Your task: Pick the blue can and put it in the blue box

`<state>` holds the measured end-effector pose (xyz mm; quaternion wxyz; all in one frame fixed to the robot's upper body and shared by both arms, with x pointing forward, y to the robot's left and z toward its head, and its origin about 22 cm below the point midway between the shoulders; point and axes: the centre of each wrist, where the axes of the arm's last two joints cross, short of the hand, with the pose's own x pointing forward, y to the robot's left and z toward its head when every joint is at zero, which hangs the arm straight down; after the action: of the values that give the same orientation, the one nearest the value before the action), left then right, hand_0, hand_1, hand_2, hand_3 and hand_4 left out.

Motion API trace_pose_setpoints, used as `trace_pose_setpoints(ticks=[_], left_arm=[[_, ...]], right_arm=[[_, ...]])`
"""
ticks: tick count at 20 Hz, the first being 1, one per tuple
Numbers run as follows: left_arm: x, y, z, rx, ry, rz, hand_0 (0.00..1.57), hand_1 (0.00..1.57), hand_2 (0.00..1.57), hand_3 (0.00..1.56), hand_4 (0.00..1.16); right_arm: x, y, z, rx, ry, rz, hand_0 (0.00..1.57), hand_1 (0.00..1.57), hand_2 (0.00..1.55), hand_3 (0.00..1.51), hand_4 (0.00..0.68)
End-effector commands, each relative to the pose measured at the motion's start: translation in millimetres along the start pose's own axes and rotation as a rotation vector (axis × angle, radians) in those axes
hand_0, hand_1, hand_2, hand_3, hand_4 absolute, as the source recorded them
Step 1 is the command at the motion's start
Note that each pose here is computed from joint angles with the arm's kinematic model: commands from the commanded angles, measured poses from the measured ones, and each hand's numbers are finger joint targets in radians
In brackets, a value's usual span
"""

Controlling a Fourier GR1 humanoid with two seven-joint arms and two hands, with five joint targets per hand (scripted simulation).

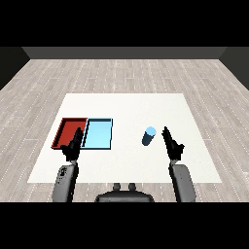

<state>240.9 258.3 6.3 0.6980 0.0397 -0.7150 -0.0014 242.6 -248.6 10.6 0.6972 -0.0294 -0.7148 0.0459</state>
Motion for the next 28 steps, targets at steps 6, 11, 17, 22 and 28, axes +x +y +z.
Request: trace_pose_setpoints(ticks=[6, 11, 17, 22, 28], left_arm=[[-2.0, -4.6, -11.1, -0.081, 0.027, -0.051, 0.0, 0.0, 0.0, 0.0, 0.0], [19.4, -9.8, 2.6, -0.05, -0.403, 0.149, 0.0, 0.0, 0.0, 0.0, 0.0], [12.3, -12.3, 2.9, -0.072, -0.427, 0.167, 0.0, 0.0, 0.0, 0.0, 0.0], [4.2, 1.0, 9.1, -0.078, -0.426, 0.181, 0.0, 0.0, 0.0, 0.0, 0.0], [14.5, -14.3, -12.3, -0.056, -0.418, 0.174, 0.0, 0.0, 0.0, 0.0, 0.0]], right_arm=[[3.9, -82.8, -33.4, -0.049, -0.028, 0.003, 0.0, 0.0, 0.0, 0.0, 0.0], [8.3, -55.9, -30.1, 0.081, -0.303, -0.212, 0.0, 0.0, 0.0, 0.0, 0.0], [-1.9, -57.8, -63.3, 0.079, -0.301, -0.216, 0.0, 0.0, 0.0, 0.0, 0.0], [-12.9, -68.0, -66.1, 0.065, -0.298, -0.219, 0.0, 0.0, 0.0, 0.0, 0.0], [-22.2, -59.6, -55.5, 0.057, -0.257, -0.225, 0.0, 0.0, 0.0, 0.0, 0.0]])
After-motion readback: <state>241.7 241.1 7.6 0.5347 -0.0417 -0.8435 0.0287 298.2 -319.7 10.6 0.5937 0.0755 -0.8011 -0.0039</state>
